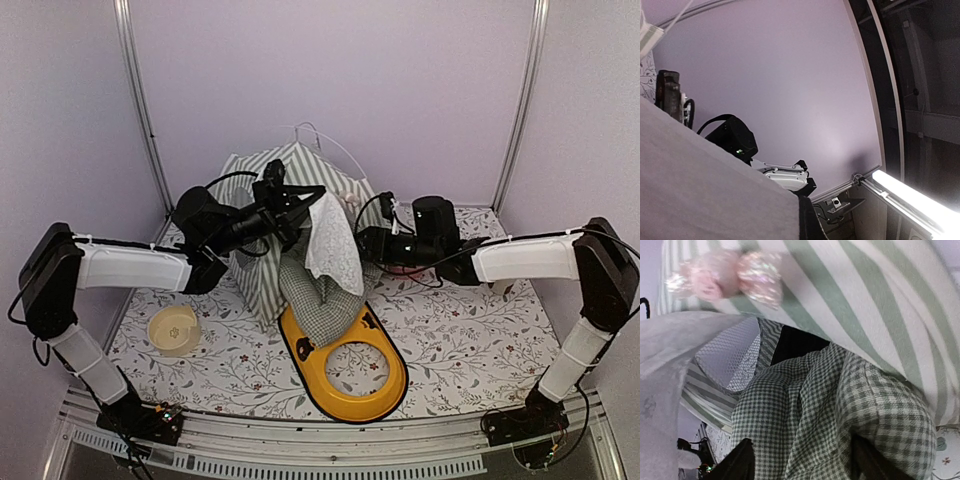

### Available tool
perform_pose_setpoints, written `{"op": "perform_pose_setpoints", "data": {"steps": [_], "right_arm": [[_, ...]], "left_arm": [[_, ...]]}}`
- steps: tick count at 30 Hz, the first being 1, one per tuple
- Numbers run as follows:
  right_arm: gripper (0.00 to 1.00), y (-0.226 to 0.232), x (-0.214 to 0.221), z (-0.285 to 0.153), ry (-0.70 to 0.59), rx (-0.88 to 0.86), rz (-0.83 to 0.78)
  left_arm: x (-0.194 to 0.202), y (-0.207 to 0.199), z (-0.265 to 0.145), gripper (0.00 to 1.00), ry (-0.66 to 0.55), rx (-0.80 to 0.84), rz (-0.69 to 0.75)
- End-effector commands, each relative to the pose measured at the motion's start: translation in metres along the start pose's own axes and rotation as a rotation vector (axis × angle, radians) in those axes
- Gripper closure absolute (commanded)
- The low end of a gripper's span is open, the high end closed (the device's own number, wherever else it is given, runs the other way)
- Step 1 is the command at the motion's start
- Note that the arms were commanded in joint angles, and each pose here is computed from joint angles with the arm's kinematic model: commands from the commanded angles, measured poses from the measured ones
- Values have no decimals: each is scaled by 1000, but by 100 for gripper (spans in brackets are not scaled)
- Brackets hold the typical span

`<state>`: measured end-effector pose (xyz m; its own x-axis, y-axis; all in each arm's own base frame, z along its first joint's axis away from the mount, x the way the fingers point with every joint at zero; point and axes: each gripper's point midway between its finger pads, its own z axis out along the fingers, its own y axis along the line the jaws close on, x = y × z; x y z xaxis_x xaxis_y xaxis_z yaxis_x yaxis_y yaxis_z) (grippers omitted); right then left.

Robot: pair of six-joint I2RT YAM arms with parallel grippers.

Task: Set up the pet tent
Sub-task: Place the cushion in the tent.

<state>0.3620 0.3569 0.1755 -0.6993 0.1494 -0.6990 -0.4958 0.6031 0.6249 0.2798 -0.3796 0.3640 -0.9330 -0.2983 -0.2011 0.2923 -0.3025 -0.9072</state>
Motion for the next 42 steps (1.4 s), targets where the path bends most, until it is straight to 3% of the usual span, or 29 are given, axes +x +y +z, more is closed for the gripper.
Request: {"op": "perform_pose_setpoints", "data": {"steps": [1, 4, 9, 18, 22, 27, 42], "right_arm": [[25, -6, -8, -31, -39, 105, -70], [17, -20, -6, -45, -37, 198, -109], [15, -22, -8, -66, -36, 243, -183], [16, 36, 20, -83, 6, 70, -375], [16, 71, 65, -71, 87, -87, -443], [17, 97, 110, -51, 116, -144, -514], [12, 88, 106, 21, 102, -1, -553]], "left_arm": [[4, -28, -6, 100, -29, 47, 62], [0, -29, -9, 100, -51, 43, 66], [-2, -33, -9, 100, -58, 51, 75], [-2, -31, -7, 100, -54, 60, 70], [-2, -33, -6, 100, -50, 73, 64], [-3, -33, -6, 100, -50, 81, 59], [1, -32, -5, 100, -34, 80, 50]]}}
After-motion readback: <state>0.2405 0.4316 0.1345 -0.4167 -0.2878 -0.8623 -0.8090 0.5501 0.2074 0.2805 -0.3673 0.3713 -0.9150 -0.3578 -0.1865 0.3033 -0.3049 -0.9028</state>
